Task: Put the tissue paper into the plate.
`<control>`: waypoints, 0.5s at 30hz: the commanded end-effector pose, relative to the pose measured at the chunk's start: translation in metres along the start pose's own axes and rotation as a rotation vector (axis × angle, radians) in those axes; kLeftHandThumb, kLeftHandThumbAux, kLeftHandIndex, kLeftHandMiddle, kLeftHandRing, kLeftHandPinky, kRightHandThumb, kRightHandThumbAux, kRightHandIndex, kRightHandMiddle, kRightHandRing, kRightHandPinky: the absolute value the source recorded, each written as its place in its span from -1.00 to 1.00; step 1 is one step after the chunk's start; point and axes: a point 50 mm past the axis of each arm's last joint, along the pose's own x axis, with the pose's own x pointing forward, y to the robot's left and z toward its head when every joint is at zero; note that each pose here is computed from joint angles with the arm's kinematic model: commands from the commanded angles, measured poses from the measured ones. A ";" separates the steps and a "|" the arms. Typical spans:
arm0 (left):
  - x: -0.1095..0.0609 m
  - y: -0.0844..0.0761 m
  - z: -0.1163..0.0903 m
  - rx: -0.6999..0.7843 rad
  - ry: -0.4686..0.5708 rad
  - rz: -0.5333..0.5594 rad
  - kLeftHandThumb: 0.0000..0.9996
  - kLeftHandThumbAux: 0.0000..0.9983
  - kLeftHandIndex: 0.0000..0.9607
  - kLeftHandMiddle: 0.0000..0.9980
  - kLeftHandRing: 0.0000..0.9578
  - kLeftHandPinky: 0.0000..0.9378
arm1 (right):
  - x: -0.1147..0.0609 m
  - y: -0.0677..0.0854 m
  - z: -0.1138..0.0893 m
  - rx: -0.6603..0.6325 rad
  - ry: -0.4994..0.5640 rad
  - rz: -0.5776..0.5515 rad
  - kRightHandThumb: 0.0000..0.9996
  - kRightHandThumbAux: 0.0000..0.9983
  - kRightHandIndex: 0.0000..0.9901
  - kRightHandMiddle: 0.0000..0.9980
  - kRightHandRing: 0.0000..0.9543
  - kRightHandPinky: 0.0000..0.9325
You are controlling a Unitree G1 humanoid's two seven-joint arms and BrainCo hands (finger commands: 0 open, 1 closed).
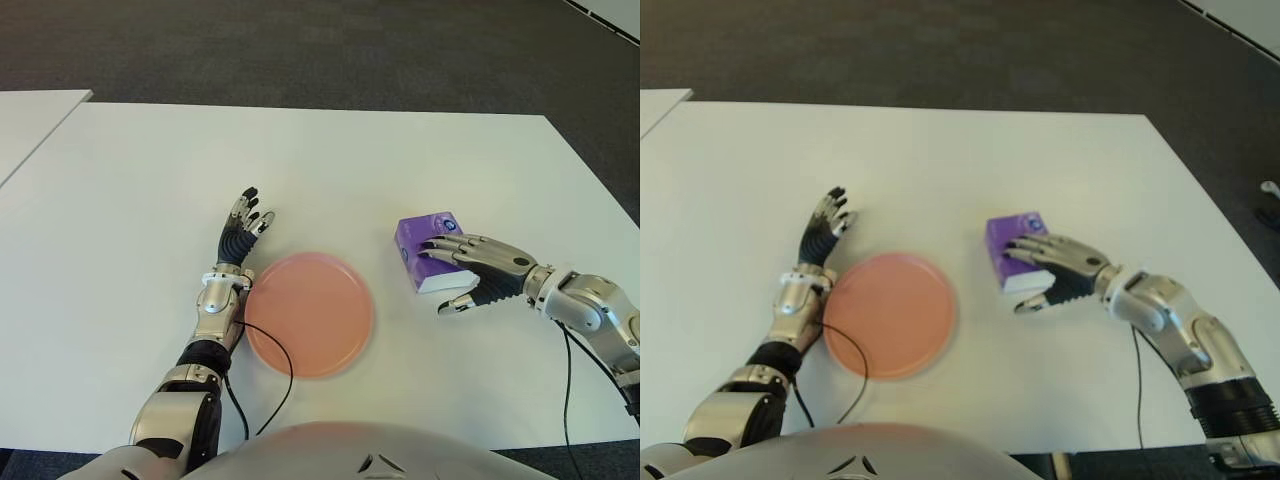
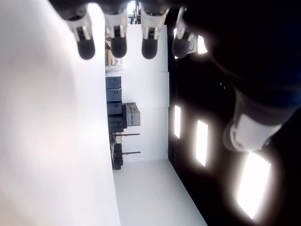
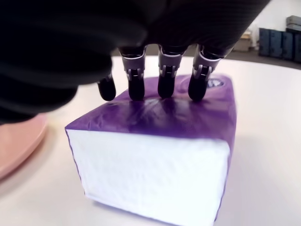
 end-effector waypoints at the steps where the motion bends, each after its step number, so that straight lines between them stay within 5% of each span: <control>1: -0.034 0.002 -0.037 -0.004 0.194 0.018 -1.00 0.14 -1.00 -1.00 -1.00 -1.00 | -0.009 -0.016 -0.008 0.026 0.039 -0.131 -0.78 -0.48 -1.00 -1.00 -1.00 -1.00; 8: -0.034 0.001 -0.037 0.008 0.203 0.015 -1.00 0.13 -1.00 -1.00 -1.00 -1.00 | -0.029 -0.049 0.011 0.055 0.031 -0.318 -0.64 -0.45 -1.00 -1.00 -1.00 -1.00; 15: -0.034 0.000 -0.037 0.003 0.204 0.018 -1.00 0.13 -1.00 -1.00 -1.00 -1.00 | -0.022 -0.051 0.023 0.078 0.021 -0.342 -0.50 -0.40 -1.00 -1.00 -1.00 -1.00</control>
